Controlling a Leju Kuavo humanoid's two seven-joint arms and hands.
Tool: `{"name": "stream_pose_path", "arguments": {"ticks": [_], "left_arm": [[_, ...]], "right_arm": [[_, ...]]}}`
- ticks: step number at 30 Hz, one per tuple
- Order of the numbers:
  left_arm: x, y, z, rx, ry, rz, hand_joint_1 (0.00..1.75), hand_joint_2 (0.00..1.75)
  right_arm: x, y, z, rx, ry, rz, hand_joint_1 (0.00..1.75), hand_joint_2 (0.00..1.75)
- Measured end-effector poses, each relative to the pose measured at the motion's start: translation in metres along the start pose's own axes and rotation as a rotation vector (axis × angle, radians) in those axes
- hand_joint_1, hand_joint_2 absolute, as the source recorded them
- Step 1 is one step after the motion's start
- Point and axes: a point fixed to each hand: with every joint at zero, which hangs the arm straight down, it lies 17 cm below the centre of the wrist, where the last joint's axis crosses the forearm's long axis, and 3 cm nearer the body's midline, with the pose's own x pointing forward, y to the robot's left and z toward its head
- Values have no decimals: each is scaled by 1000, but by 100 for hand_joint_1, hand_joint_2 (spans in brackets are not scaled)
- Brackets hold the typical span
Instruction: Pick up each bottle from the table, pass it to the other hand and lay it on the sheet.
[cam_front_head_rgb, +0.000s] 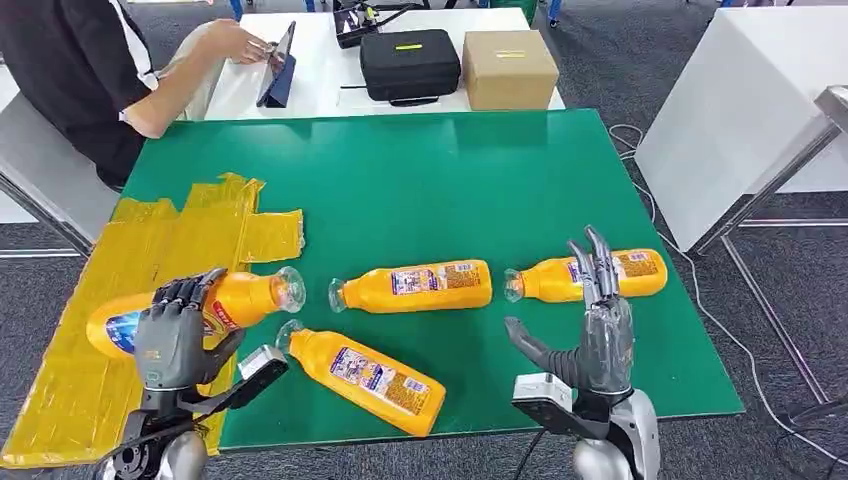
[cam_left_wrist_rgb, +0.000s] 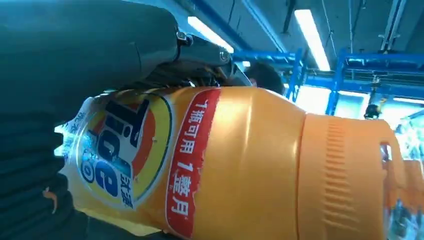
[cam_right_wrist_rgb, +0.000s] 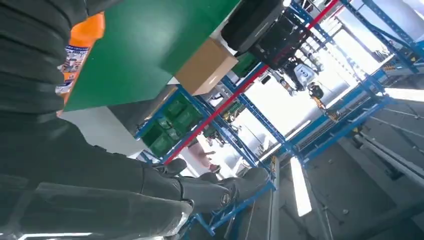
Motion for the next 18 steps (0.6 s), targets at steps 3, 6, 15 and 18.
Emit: {"name": "stream_pose_path", "arguments": {"ticks": [3, 6, 15, 18], "left_arm": [[-8, -8, -1, -31, 1, -88, 175, 175], [-18, -22, -1, -82, 1, -175, 175, 175], [-38, -51, 3, -168, 14, -222, 175, 175], [-39, -54, 3, -176, 15, -224, 175, 175]], "right_arm": [[1, 2, -2, 7, 0, -6, 0, 175], [2, 2, -4, 5, -3, -9, 0, 175], [7, 5, -8, 6, -15, -11, 0, 175], [7, 5, -9, 4, -14, -13, 0, 175]]}}
